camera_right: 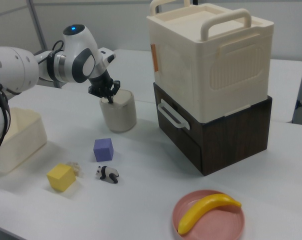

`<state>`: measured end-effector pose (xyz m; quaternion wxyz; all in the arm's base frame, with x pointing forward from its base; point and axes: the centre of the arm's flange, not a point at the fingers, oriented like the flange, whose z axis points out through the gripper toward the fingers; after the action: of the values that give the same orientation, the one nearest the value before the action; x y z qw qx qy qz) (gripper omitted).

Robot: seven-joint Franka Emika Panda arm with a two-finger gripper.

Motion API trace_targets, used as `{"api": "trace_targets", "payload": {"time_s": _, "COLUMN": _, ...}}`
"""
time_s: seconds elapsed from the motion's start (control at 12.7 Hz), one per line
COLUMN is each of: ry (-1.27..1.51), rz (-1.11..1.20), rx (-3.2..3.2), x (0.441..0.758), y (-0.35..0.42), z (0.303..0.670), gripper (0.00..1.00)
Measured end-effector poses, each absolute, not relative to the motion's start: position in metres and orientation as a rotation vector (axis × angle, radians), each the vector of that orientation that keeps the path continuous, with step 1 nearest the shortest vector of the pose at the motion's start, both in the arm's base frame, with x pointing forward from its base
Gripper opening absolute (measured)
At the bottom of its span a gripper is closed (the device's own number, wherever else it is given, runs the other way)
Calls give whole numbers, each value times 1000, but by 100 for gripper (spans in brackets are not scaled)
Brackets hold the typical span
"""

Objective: Open the trash can
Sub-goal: 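Press the lid button down with the gripper tips, then lift the gripper up and away from the opened lid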

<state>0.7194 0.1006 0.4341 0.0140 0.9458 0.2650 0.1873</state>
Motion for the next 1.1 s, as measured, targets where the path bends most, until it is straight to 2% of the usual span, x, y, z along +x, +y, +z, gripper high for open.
{"api": "trace_targets", "payload": {"time_s": 0.24, "ry": 818, "rz": 601, "rx": 2948, "x": 721, "y": 101, "z": 440, "gripper": 1}}
{"api": "trace_targets", "payload": {"time_s": 0.79, "ry": 619, "rz": 843, "rx": 3020, "x": 734, "y": 99, "z": 514, "gripper": 1}}
{"api": "trace_targets", "payload": {"time_s": 0.95, "ry": 481, "rz": 843, "rx": 3067, "x": 728, "y": 98, "z": 541, "gripper": 1}}
{"api": "trace_targets", "payload": {"time_s": 1.1, "ry": 415, "rz": 742, "rx": 3100, "x": 707, "y": 93, "z": 575, "gripper": 1}}
